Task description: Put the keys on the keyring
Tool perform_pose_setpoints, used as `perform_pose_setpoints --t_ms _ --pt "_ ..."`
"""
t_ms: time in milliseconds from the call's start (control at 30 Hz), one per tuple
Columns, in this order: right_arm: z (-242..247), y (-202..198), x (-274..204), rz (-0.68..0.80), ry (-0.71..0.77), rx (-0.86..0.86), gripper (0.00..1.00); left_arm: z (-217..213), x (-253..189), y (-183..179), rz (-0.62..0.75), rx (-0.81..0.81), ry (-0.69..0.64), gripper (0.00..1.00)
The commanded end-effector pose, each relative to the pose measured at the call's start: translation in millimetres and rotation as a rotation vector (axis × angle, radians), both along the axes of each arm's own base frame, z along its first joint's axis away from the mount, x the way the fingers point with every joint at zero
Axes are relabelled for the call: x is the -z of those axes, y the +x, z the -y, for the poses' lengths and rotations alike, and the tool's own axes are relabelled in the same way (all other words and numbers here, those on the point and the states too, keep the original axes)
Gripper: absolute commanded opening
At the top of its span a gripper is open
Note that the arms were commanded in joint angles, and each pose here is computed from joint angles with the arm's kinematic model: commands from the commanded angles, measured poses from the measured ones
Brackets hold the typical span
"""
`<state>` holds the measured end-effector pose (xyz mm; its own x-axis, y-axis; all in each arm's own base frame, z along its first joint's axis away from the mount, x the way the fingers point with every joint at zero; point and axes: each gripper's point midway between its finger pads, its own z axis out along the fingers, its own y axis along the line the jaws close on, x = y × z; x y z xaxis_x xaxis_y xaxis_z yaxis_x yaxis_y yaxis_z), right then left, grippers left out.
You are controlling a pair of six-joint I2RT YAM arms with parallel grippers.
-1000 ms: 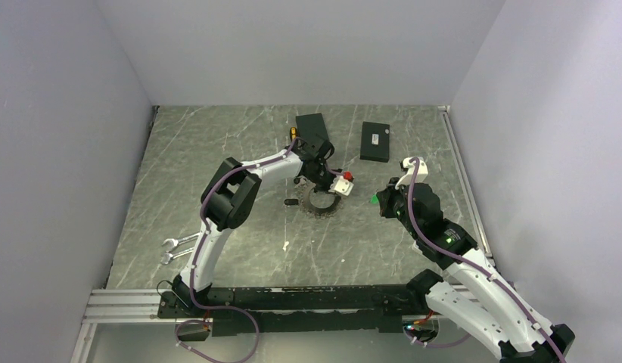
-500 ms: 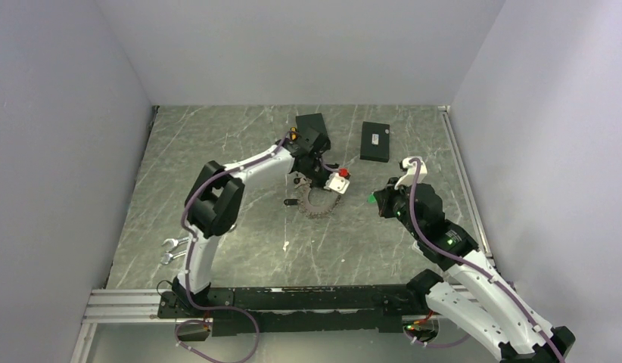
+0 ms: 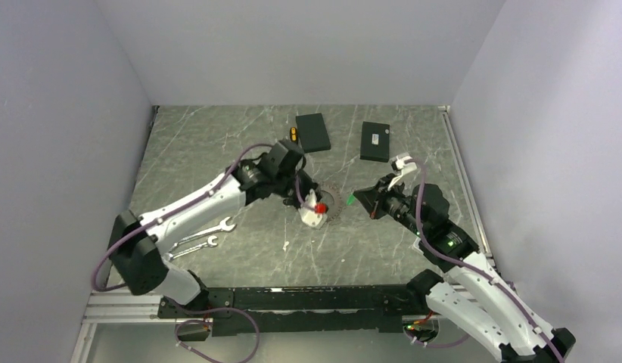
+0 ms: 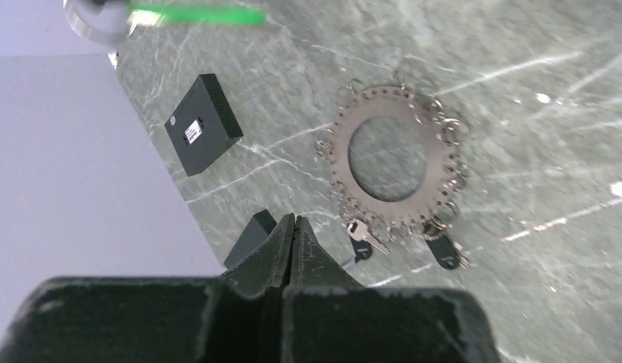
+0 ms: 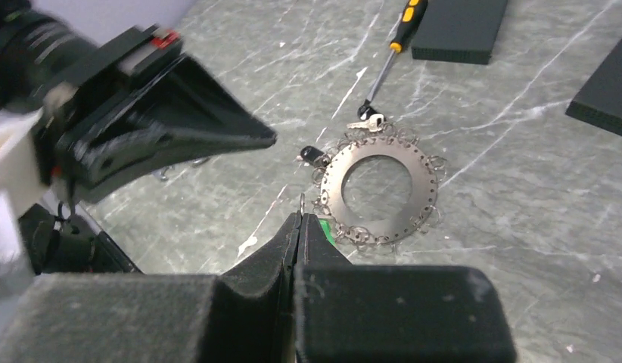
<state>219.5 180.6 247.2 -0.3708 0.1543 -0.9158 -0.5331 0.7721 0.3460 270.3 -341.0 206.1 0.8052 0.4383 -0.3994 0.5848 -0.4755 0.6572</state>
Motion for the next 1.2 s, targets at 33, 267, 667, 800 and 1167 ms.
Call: perform_pose_setpoints --t_ms 33,267,667,800,1167 --pt "-9 6 -12 0.024 0.013 -0.027 0.00 -26 31 -15 0.126 -0.027 0.185 0.00" --pt "18 22 2 -0.034 -0.035 0.159 0.00 3 36 -32 -0.202 -0.231 -0.087 0.11" --pt "48 32 18 -0.033 -0.134 0.311 0.00 36 70 27 -0.715 -0.268 -0.337 0.32" --pt "46 33 22 -0.038 -0.133 0.302 0.00 49 92 45 -0.744 -0.278 -0.309 0.31" --pt "41 35 27 -0.046 -0.130 0.287 0.00 77 128 47 -0.795 -0.201 -0.227 0.26"
